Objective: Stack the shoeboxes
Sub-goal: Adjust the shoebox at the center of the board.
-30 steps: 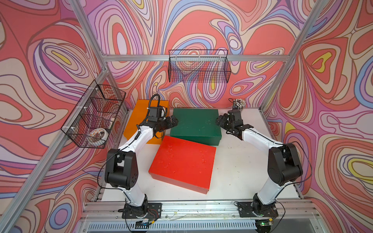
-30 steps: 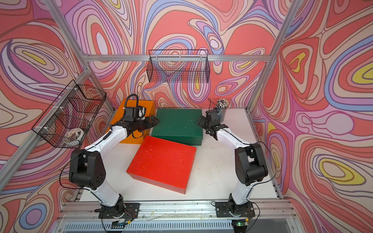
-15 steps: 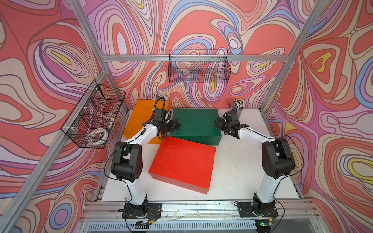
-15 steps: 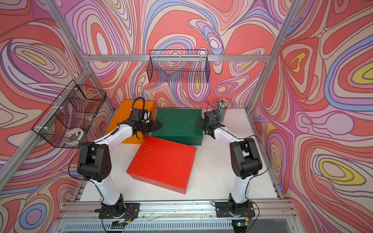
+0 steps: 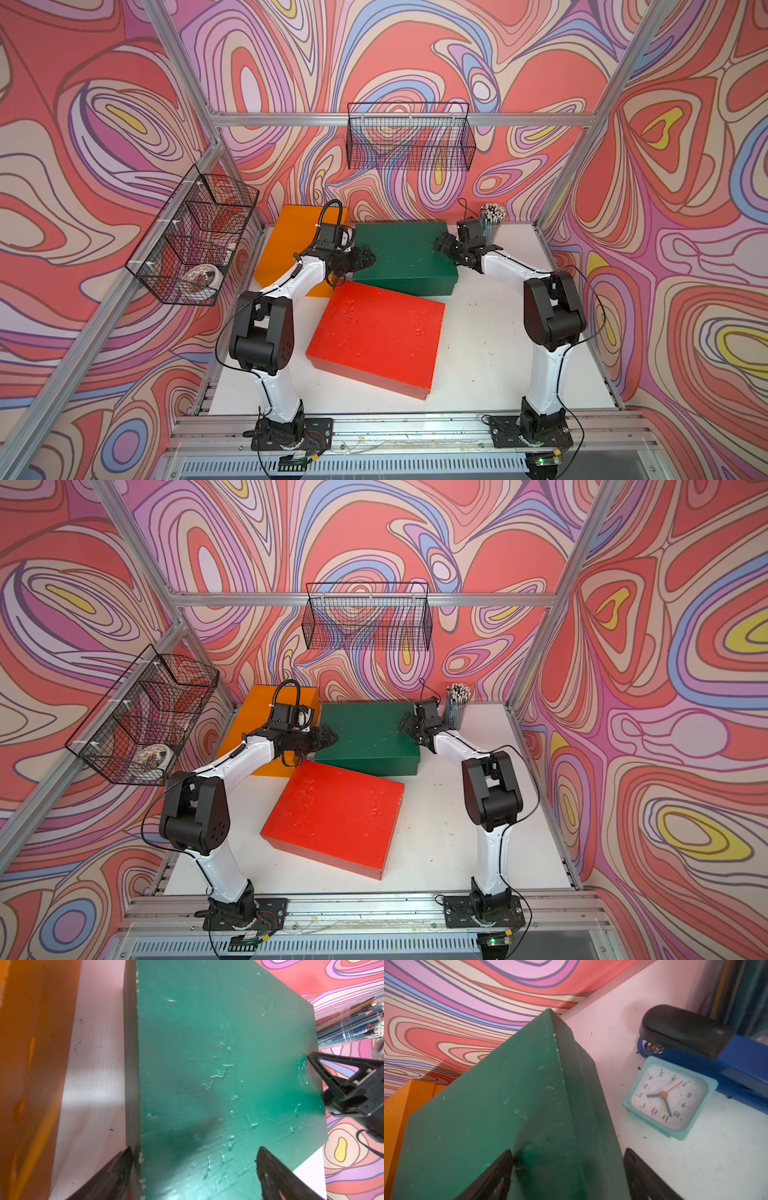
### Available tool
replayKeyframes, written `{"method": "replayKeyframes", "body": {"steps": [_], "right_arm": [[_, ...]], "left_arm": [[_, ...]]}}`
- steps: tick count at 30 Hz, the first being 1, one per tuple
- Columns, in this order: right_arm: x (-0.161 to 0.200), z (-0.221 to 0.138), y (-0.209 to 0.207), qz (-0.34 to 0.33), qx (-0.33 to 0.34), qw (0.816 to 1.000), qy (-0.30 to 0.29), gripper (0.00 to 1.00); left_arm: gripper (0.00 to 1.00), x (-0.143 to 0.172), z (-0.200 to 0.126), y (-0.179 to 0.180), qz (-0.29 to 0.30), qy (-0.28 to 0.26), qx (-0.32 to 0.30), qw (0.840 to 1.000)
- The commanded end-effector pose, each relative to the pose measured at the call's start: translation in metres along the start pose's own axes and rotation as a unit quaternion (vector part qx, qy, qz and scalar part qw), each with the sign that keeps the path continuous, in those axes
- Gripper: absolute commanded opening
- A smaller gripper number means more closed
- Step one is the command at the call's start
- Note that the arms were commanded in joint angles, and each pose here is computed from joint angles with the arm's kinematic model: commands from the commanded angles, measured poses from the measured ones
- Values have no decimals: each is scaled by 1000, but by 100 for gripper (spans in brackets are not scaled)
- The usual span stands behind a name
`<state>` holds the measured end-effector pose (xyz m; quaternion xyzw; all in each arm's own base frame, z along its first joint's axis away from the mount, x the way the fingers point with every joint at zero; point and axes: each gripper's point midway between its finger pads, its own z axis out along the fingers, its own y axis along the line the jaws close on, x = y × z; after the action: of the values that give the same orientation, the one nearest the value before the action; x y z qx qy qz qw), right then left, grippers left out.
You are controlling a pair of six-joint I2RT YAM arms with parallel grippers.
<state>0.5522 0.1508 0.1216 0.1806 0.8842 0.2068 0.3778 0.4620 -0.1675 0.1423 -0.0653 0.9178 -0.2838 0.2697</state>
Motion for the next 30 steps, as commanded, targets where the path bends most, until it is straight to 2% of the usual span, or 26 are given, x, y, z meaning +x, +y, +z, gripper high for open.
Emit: {"method": "replayKeyframes", "body": {"steps": [1,8,13,17,24,30], "right_arm": [[21,19,-19,6,24,999,42,84],[18,27,-15,5,15,999,49,83],[-2,16,-9,-4,17,999,32,91],[-25,-2,1,-14,17,1000,9,98],[-68,-63,15,-26,19,999,-42,98],[-73,-135,23,-24,-1,996,-80,98]], "left_arm": [[92,-1,2,-11,-1,1,23,1000],[92,-4,-2,-9,0,-8,14,1000],[92,-9,-12,-13,2,-21,10,1000],[93,-15,-22,-8,5,-32,-20,999],[96,-33,-62,-25,16,-62,-33,997],[96,-26,-120,-41,21,-103,-24,994]]}}
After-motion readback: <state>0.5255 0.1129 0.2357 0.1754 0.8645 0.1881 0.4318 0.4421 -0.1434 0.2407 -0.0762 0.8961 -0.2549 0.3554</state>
